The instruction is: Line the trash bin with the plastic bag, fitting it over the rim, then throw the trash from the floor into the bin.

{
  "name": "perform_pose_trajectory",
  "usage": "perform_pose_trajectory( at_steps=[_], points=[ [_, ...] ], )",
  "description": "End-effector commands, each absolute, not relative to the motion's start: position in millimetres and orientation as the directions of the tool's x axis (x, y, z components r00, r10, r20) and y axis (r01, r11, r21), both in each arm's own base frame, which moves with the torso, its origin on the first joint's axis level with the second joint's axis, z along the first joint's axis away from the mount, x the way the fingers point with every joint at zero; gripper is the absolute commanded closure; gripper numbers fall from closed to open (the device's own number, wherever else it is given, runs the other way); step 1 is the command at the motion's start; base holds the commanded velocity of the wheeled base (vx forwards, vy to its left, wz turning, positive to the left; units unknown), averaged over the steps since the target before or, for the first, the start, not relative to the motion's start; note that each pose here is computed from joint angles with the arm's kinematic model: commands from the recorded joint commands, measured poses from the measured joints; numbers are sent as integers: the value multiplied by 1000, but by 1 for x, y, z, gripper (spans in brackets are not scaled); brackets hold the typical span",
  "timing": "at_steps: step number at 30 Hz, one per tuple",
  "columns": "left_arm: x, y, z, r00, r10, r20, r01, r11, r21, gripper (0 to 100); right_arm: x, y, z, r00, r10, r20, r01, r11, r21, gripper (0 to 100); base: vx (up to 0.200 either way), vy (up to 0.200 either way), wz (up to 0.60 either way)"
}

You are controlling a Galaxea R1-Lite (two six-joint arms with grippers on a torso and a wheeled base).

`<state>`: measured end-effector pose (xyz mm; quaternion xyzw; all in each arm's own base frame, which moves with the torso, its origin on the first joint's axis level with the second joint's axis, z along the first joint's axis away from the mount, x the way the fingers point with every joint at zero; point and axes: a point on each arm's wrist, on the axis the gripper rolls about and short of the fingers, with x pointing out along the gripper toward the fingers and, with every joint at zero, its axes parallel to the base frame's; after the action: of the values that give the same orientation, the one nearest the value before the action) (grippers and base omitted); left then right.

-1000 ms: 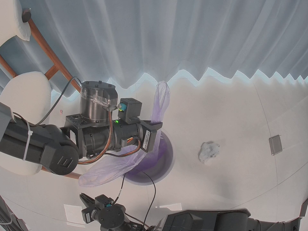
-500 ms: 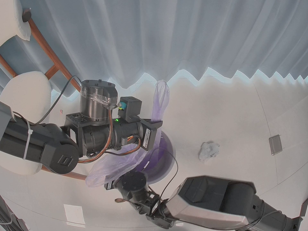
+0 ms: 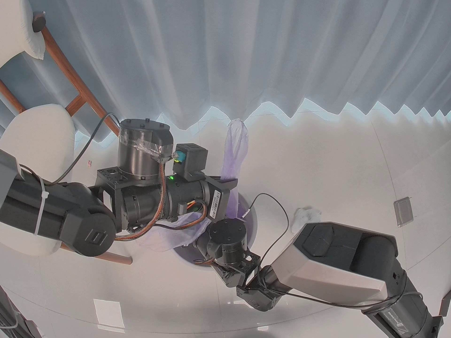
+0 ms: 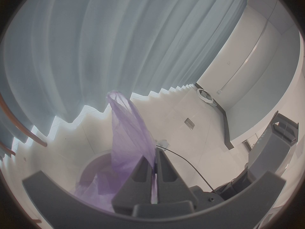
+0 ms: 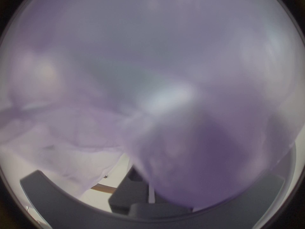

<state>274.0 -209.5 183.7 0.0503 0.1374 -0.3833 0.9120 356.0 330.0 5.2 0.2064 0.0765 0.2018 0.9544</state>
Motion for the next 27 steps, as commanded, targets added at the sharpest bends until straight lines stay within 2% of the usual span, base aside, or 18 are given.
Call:
perform_pose_trajectory(
  at_steps=[1, 7, 10, 12, 13, 17, 21, 27],
  points=[
    [271, -209, 180, 665, -683, -303, 713, 701, -15, 100, 355, 322, 12, 915, 396, -72, -333, 845, 418, 100, 0, 0, 0],
    [268, -205, 173, 676, -659, -330, 695, 719, -12, 100, 362, 308, 18, 930, 359, -75, -299, 859, 415, 100, 0, 0, 0],
    [268, -205, 174, 679, -657, -327, 693, 721, -11, 100, 331, 304, 17, 909, 390, -146, -309, 867, 391, 100, 0, 0, 0],
    [268, -205, 174, 679, -657, -327, 693, 721, -11, 100, 331, 304, 17, 909, 390, -146, -309, 867, 391, 100, 0, 0, 0],
    [268, -205, 173, 677, -658, -330, 694, 720, -12, 100, 301, 306, 15, 881, 431, -195, -340, 864, 372, 100, 0, 0, 0],
    [267, -206, 173, 683, -648, -337, 687, 727, -7, 100, 246, 292, 20, 832, 487, -267, -388, 854, 347, 100, 0, 0, 0],
    [269, -203, 172, 696, -632, -341, 671, 741, -4, 100, 219, 279, 33, 808, 510, -293, -389, 837, 385, 100, 0, 0, 0],
    [269, -199, 166, 704, -611, -362, 657, 754, 5, 100, 181, 234, 62, 799, 513, -314, -377, 833, 404, 100, 0, 0, 0]
  ],
)
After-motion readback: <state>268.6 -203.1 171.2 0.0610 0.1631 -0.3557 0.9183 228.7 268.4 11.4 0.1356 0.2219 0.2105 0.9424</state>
